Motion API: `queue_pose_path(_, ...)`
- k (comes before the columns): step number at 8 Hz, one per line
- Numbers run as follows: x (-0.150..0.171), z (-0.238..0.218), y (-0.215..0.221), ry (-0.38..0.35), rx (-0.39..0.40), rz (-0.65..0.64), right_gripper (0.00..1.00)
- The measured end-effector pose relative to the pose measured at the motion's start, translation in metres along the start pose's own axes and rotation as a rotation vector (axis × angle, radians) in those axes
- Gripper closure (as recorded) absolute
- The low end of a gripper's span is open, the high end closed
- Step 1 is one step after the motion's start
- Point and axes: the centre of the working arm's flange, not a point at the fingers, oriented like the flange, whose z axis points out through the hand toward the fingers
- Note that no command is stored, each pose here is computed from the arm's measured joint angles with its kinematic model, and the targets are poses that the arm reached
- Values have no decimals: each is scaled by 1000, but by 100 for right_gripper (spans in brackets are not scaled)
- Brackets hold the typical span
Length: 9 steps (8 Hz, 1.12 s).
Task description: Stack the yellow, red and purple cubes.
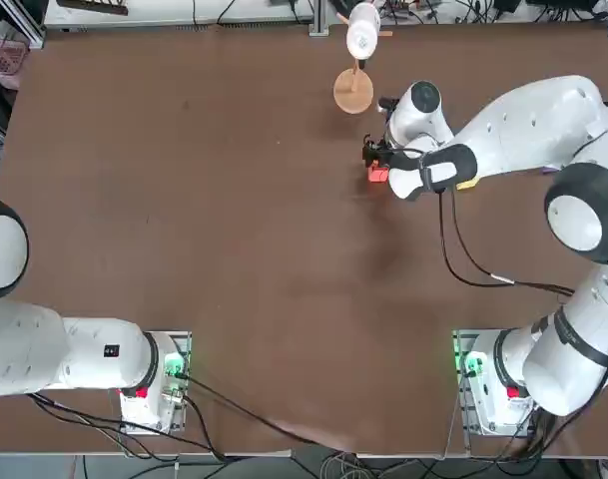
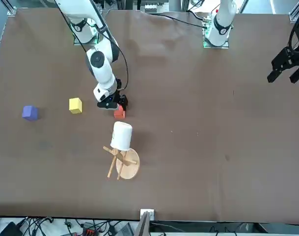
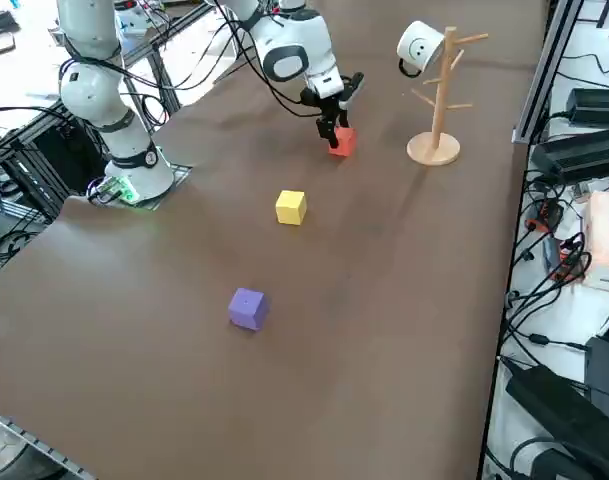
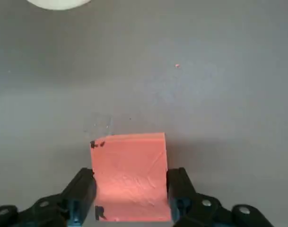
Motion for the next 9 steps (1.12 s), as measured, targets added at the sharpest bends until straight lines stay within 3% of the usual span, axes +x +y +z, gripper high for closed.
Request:
queue_pose_path(1,2,0,0,3,0,2,20)
queue_pose_path(2,3,-2,0,4,1,3,34)
queue_pose_path(6,21,-14,6,-9,-29,25,41)
queue_pose_path(9,59,-67,44,-15,-84,26,41)
